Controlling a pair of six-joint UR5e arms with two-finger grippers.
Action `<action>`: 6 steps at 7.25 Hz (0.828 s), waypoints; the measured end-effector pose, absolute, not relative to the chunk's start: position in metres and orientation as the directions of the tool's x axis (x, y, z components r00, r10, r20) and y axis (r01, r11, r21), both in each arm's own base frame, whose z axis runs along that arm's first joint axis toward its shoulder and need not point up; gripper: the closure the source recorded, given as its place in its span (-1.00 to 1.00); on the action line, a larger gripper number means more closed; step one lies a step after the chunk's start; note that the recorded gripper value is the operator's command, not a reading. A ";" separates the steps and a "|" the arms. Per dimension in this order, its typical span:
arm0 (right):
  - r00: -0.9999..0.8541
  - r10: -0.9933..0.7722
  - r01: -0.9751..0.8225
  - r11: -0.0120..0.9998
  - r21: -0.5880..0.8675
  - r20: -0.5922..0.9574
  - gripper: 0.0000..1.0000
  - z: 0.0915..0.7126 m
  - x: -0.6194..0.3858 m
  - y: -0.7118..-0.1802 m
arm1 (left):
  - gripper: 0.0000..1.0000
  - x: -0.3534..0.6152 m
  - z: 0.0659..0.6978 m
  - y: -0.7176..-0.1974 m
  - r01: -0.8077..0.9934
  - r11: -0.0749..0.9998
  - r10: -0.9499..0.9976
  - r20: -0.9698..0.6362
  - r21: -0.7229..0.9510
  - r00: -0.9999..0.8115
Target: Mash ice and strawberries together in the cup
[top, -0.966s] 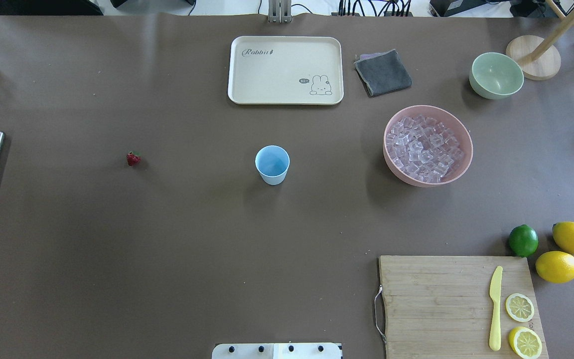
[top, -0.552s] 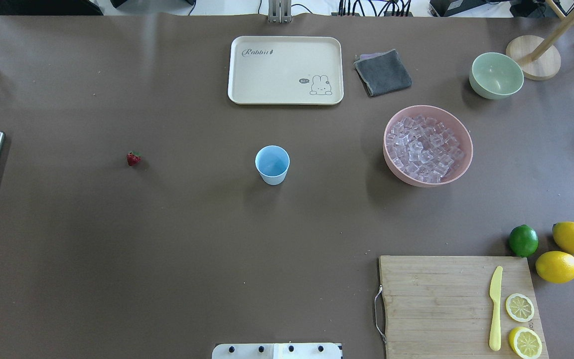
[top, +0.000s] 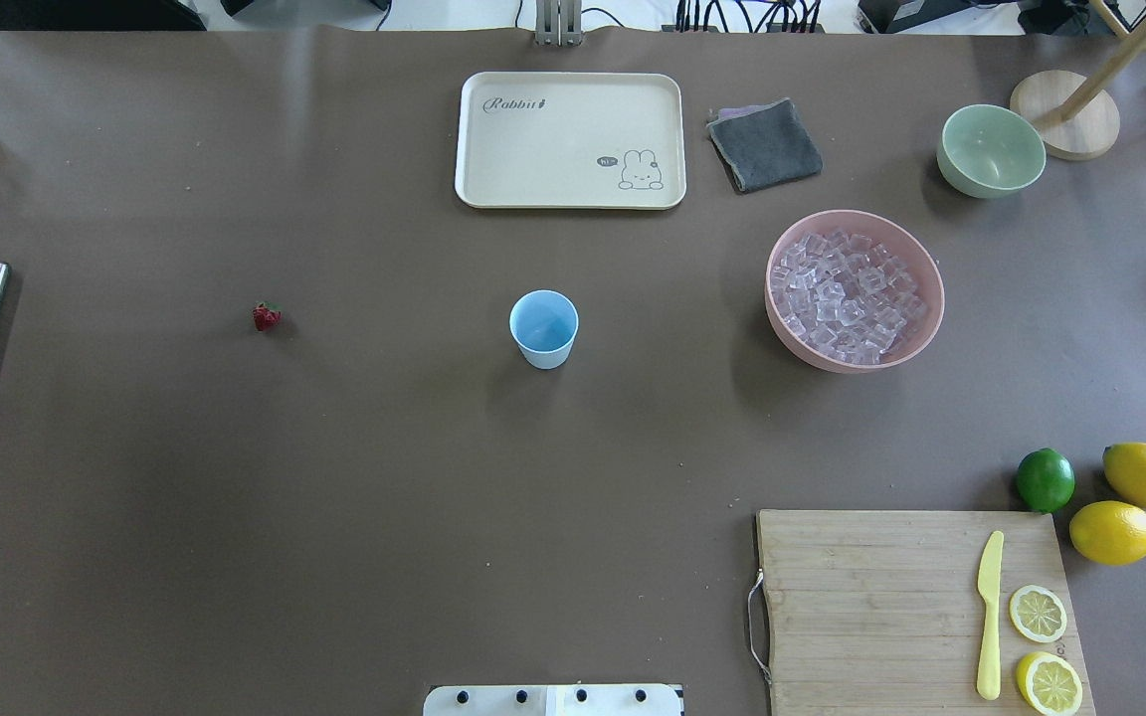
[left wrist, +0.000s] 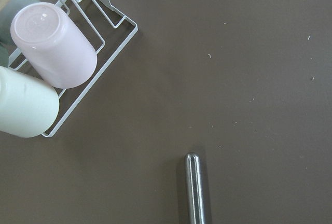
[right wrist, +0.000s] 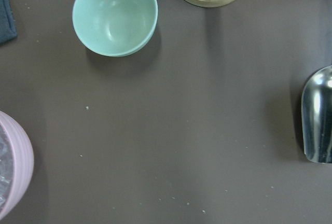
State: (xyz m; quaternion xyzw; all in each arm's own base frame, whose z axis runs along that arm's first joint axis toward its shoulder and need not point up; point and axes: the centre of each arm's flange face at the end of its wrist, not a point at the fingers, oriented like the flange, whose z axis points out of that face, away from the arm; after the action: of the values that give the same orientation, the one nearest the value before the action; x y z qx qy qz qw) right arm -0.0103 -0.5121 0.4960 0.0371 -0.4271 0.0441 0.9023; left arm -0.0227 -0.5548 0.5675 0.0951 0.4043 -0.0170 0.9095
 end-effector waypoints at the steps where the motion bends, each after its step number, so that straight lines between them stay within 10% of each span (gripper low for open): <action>1: 0.628 0.031 -0.095 0.995 0.037 0.778 -0.97 0.465 -0.047 -0.529 | -0.95 -0.023 0.567 -0.555 0.108 0.980 0.050 -0.738 0.164 0.673; 6: 0.682 -0.251 0.021 0.946 0.325 0.687 -0.97 0.381 -0.244 -0.520 | -0.95 -0.015 0.558 -0.564 0.117 0.979 0.048 -0.740 0.169 0.671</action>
State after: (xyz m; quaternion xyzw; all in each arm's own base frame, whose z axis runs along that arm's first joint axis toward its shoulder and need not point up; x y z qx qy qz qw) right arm -0.2440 -0.5202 0.3809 0.1470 -0.3915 -0.0750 0.9052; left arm -0.0148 -0.5639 0.5582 0.1015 0.4052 -0.0190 0.9084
